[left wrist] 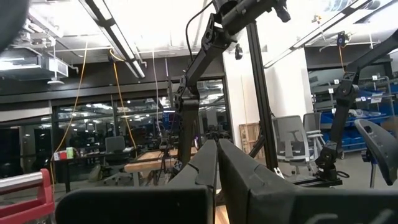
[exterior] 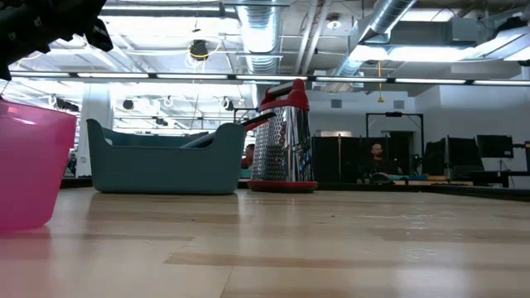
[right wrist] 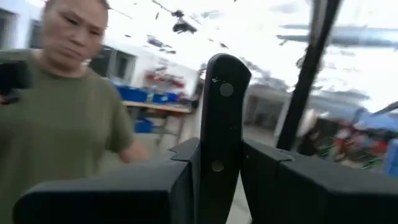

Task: Pick & Place Kitchen Items
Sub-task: Put the silver table knife into the yellow bin, then return to Home Position

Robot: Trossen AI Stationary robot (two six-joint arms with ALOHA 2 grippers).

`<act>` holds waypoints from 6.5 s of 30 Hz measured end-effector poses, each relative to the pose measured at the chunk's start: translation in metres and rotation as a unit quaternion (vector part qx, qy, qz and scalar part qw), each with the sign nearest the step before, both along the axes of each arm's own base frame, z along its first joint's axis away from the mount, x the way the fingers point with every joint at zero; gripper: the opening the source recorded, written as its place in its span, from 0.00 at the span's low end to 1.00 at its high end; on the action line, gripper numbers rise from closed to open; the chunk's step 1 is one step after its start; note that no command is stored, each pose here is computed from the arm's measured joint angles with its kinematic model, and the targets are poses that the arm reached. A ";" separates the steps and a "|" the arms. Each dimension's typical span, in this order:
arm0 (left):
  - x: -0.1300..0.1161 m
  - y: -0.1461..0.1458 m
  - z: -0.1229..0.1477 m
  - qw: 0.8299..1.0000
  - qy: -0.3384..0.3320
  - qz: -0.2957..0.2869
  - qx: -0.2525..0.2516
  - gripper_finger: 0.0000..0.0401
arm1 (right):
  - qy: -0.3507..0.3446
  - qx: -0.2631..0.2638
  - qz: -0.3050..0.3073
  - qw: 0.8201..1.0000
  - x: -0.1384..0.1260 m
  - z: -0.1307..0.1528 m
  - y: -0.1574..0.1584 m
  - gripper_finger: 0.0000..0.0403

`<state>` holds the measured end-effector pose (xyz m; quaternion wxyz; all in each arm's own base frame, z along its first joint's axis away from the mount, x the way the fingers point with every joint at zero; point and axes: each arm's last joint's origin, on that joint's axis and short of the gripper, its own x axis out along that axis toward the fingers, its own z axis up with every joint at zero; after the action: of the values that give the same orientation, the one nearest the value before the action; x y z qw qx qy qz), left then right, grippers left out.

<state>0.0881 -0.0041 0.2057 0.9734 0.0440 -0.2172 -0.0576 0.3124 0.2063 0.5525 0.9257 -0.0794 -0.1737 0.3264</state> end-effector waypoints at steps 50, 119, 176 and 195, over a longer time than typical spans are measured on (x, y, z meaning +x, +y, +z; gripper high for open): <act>0.000 0.000 0.000 1.000 0.000 0.000 0.000 0.01 | 0.774 -0.137 -0.209 0.582 -0.089 -0.365 0.072 0.21; 0.000 0.000 0.000 1.000 0.000 -0.001 0.000 0.01 | -0.090 0.265 -0.036 0.959 -0.247 -0.304 -0.164 0.52; 0.000 -0.003 0.001 1.000 -0.004 -0.015 0.000 0.01 | 0.209 0.123 -0.271 0.931 -0.217 -0.383 -0.200 0.53; 0.000 -0.003 0.001 1.000 -0.004 -0.015 0.000 0.01 | 0.208 0.127 -0.290 0.925 -0.217 -0.383 -0.201 0.53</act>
<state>0.0876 -0.0068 0.2062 0.9716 0.0408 -0.2213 -0.0724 0.0959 0.0055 0.1690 0.9976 0.0617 0.0133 0.0278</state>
